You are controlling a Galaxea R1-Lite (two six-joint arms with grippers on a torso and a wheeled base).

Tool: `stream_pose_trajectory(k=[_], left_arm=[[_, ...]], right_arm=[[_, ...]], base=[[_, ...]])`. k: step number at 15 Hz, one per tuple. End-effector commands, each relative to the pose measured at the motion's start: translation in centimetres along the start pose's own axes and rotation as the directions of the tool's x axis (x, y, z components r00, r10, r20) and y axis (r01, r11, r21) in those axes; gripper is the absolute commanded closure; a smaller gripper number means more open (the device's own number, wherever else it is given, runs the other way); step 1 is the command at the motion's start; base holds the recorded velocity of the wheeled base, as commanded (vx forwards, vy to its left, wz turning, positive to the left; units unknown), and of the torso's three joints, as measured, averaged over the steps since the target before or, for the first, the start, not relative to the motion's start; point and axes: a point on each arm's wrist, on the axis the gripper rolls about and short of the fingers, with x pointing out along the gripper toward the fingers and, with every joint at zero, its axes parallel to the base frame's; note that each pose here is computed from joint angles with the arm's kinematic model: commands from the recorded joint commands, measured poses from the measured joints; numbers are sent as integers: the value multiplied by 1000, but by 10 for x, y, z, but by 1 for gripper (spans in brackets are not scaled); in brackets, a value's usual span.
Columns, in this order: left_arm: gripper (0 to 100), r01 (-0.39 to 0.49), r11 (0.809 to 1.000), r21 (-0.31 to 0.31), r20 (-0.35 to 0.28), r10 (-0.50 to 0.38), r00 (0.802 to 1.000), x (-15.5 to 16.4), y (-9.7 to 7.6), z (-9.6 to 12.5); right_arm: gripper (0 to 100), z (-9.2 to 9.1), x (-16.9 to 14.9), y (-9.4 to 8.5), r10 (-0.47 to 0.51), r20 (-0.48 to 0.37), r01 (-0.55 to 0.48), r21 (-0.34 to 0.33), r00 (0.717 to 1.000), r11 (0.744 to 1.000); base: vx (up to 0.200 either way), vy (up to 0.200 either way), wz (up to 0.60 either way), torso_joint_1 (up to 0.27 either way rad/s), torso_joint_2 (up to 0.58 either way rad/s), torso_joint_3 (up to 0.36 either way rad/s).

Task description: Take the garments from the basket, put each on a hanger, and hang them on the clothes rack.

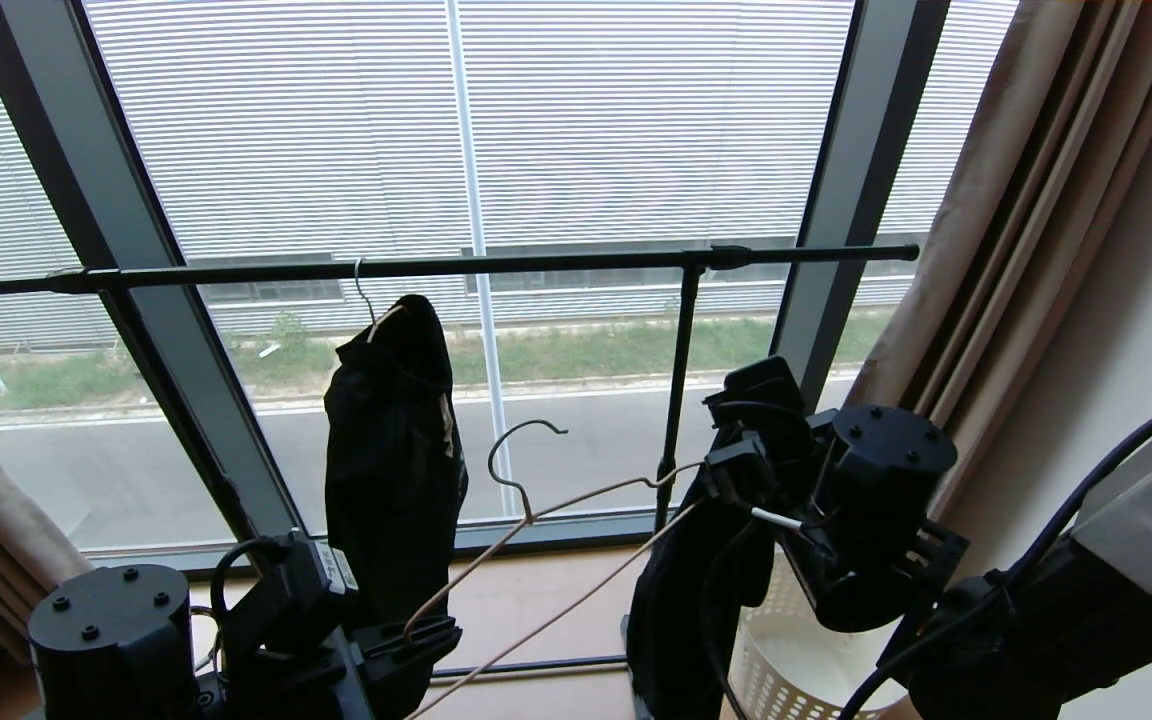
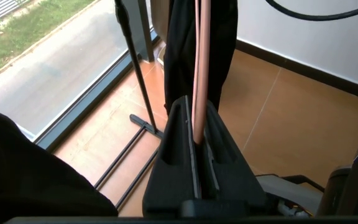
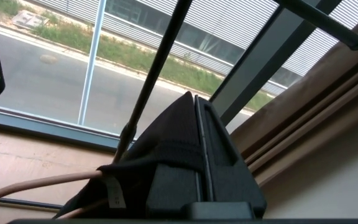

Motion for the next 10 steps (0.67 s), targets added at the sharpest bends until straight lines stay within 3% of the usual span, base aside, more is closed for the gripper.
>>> stream_pose_trajectory(k=[1,10], left_arm=[[100,5,1000,-4,-11,-5,1000,2,0,-2],[100,19,1000,-7,-24,-19,1000,4,-2,-4]], right_arm=[[100,4,-10,14,39,15,-39,-1,999,999],[100,19,-46,49,113,146,-124,67,983,990]], base=[[0,0,0,0,0,0],[0,0,0,0,0,0]])
